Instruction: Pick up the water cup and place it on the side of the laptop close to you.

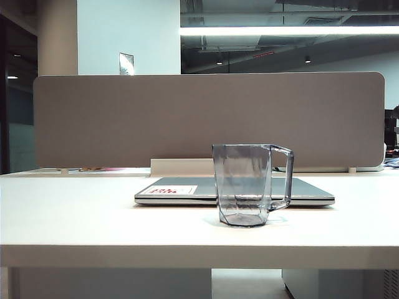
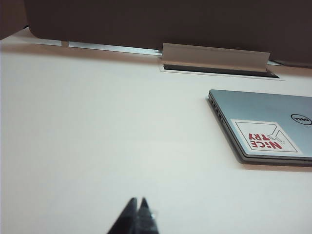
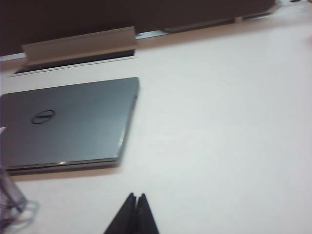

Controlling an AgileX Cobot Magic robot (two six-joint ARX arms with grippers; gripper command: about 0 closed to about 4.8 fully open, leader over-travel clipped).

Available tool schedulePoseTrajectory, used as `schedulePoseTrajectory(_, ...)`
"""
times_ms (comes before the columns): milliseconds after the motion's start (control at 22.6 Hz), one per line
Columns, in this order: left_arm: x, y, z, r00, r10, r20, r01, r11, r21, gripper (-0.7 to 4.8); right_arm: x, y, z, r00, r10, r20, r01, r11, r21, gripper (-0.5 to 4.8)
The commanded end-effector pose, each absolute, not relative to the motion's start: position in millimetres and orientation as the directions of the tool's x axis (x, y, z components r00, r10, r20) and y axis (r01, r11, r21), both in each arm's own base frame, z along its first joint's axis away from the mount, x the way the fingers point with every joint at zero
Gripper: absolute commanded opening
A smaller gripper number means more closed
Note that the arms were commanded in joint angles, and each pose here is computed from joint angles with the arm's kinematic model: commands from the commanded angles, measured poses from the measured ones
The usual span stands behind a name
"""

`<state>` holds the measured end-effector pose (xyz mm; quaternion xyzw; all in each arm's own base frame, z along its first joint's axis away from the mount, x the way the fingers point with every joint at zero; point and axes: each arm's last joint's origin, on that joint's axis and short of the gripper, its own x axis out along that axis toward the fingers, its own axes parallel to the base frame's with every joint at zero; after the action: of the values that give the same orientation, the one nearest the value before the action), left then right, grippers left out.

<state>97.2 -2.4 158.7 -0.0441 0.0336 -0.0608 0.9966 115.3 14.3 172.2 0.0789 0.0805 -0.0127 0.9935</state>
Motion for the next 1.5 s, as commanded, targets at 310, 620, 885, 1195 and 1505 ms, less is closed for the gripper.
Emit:
schedulePoseTrajectory(310,97.1,-2.5,160.9,0.991,-0.129,-0.047,0.124,0.988,-0.093,-0.03,107.6,5.9,156.3,0.995,-0.014,-0.100,0.031,0.985,0.171,-0.06)
schedulePoseTrajectory(620,97.1,-2.5,160.9,0.991,-0.129,-0.047,0.124,0.988,-0.093,-0.03,102.2,2.9,162.1,1.000,-0.002,-0.029,0.007,0.986,0.169,-0.06)
schedulePoseTrajectory(885,97.1,-2.5,160.9,0.991,-0.129,-0.047,0.124,0.988,-0.093,-0.03,98.4,3.1,158.5,0.998,0.015,-0.056,-0.006,0.986,0.166,-0.06)
schedulePoseTrajectory(1195,97.1,-2.5,160.9,0.991,-0.129,-0.047,0.124,0.988,-0.093,-0.03,97.4,2.7,156.5,0.997,0.011,-0.073,-0.003,0.993,0.119,-0.06)
schedulePoseTrajectory(1505,97.1,-2.5,160.9,0.991,-0.129,-0.047,0.124,0.988,-0.093,-0.03,97.3,1.9,156.0,0.997,-0.015,-0.079,0.023,0.995,0.092,-0.06)
